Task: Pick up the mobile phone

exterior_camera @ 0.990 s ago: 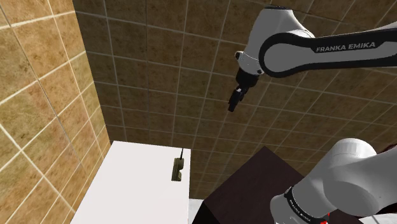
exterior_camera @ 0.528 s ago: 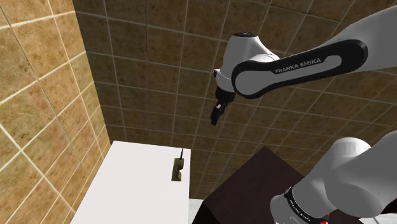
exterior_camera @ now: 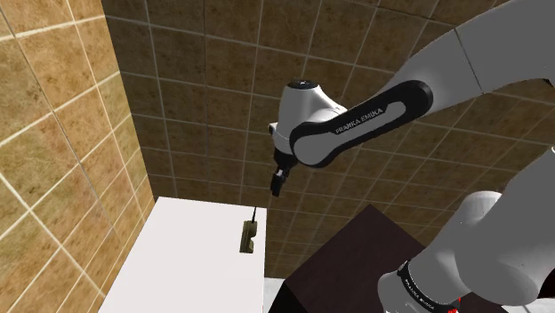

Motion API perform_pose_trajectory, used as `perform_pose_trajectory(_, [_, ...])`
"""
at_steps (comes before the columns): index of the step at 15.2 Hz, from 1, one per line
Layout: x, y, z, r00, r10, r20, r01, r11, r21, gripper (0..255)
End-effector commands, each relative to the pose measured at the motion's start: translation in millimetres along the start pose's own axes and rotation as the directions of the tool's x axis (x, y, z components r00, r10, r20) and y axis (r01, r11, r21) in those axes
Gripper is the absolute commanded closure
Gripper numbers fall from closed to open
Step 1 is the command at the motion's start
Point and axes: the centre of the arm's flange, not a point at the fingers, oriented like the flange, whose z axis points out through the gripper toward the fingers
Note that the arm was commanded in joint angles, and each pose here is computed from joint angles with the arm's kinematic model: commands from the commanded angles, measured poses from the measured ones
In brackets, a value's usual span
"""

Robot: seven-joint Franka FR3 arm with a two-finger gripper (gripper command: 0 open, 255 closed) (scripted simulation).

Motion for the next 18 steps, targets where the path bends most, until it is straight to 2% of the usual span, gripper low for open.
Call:
perform_pose_trajectory(1, [16,-7,22,1.0,-0.029,0.006,0.029,1.0,0.004,0])
perform_pose_trajectory(7, [53,-38,86,0.993,-0.114,0.027,0.113,0.993,0.017,0])
perform_pose_trajectory(13, [86,-73,150,0.979,-0.198,0.046,0.197,0.98,0.031,0])
perform_pose_trajectory(18, [88,-74,172,0.979,-0.199,0.046,0.198,0.98,0.031,0])
